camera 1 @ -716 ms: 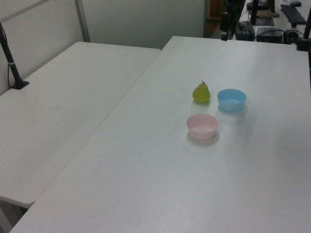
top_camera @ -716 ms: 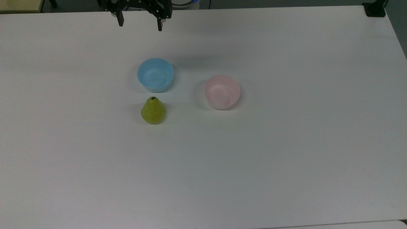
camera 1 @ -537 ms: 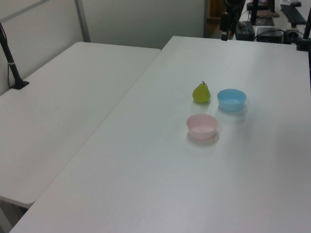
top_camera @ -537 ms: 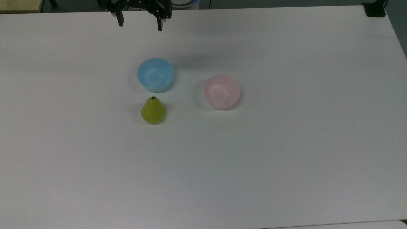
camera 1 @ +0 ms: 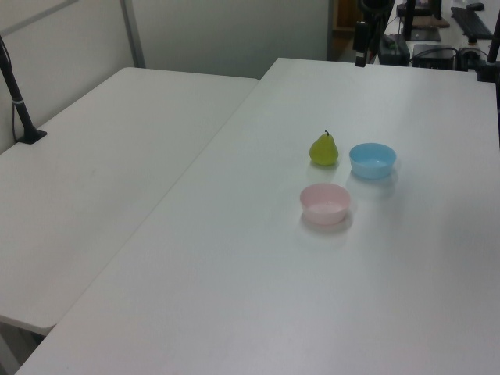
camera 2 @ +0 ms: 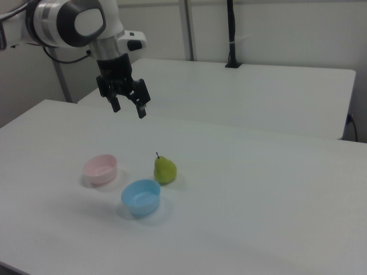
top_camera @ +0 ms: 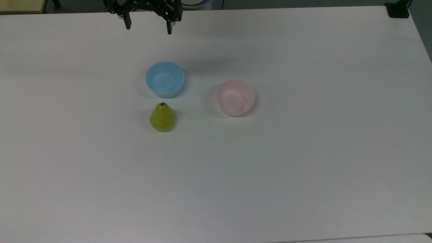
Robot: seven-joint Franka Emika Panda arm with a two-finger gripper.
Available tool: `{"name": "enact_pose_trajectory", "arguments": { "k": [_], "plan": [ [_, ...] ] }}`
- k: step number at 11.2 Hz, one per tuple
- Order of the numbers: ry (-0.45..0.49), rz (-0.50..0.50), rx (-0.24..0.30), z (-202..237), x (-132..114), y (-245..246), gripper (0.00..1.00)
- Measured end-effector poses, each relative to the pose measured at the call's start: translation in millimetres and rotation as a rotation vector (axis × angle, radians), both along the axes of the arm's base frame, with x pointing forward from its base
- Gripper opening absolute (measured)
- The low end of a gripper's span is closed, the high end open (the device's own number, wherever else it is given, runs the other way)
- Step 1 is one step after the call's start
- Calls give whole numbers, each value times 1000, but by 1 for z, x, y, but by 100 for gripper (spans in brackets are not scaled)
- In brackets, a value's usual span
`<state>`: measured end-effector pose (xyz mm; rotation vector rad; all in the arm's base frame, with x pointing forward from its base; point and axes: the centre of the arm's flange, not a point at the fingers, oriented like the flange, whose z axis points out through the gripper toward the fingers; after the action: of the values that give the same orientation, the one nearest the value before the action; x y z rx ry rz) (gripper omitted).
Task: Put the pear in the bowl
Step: 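Move the open gripper down toward the green pear, then lower the gripper around the green pear and close on it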
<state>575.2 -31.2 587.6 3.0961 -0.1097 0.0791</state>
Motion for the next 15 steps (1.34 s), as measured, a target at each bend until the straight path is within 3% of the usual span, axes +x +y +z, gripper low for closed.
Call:
{"name": "enact_pose_trajectory", "arguments": {
  "k": [4,9,15],
  "plan": [
    [-10,91,-9,-32,24,-7,100],
    [20,136,-14,-138,75,4,100],
    [68,176,-17,-234,98,28,100]
  ]
}}
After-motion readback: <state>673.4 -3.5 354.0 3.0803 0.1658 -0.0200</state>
